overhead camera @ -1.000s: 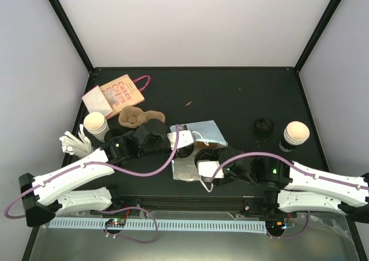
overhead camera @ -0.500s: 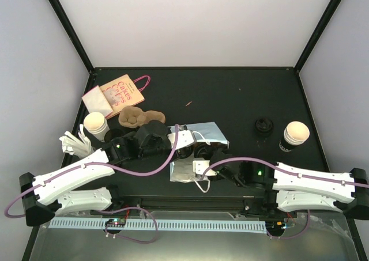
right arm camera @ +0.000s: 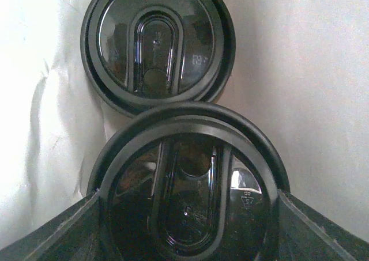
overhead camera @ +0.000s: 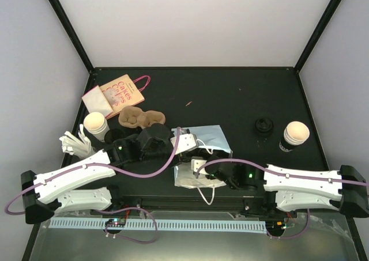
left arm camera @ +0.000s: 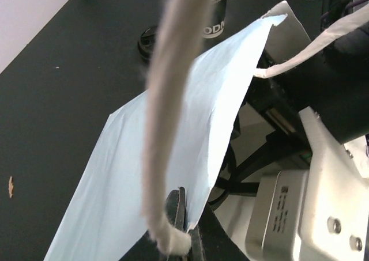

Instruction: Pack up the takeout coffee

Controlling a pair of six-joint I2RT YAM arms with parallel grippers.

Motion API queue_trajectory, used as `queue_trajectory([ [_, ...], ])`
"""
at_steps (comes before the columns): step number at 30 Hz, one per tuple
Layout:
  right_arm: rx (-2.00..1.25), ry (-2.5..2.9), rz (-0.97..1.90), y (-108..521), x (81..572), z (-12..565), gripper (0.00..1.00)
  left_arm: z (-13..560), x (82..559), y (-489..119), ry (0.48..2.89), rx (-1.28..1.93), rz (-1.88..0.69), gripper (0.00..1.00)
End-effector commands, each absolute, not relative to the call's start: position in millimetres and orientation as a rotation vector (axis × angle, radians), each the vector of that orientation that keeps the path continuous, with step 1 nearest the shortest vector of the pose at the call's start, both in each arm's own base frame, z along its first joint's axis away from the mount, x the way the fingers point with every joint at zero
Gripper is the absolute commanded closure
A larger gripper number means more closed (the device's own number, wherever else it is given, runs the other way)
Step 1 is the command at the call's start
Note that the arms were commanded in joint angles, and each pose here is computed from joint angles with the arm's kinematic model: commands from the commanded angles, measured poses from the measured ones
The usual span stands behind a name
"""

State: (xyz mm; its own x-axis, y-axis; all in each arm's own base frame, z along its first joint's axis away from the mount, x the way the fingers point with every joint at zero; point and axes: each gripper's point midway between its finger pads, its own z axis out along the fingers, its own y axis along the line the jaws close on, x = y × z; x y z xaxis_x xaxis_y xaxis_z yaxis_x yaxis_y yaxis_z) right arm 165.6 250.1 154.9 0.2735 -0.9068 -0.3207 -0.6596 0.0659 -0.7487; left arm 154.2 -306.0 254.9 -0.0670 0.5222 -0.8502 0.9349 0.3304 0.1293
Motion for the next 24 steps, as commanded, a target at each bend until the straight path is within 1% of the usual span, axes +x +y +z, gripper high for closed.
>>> queue_trajectory([
  [1,-1.573,1.499,-0.311,260.8,169.6,171.0,0.99,264.4,153.0,-316.5,1.722,1.273,-0.644,0.98],
  [4,-1.573,1.516,-0.297,265.9,169.2,172.3,0.99,263.2,151.5,-320.2,1.733,1.272,-0.661,0.98],
  [8,-1.492,1.560,-0.390,257.3,183.5,168.6,0.99,259.0,150.4,-321.6,1.755,1.289,-0.657,0.98],
  [14,-1.318,1.642,-0.305,233.1,197.6,173.6,0.99,256.4,147.7,-317.9,1.779,1.318,-0.644,0.99],
  [21,-1.311,1.639,-0.255,237.4,196.0,163.2,0.99,260.9,136.9,-326.5,1.740,1.355,-0.731,0.98],
  [22,-1.322,1.640,-0.255,238.0,195.3,159.7,0.99,260.9,135.0,-327.9,1.735,1.362,-0.746,0.98],
  [24,-1.347,1.642,-0.265,238.1,194.8,154.0,0.99,261.7,135.2,-329.2,1.742,1.356,-0.754,0.94],
])
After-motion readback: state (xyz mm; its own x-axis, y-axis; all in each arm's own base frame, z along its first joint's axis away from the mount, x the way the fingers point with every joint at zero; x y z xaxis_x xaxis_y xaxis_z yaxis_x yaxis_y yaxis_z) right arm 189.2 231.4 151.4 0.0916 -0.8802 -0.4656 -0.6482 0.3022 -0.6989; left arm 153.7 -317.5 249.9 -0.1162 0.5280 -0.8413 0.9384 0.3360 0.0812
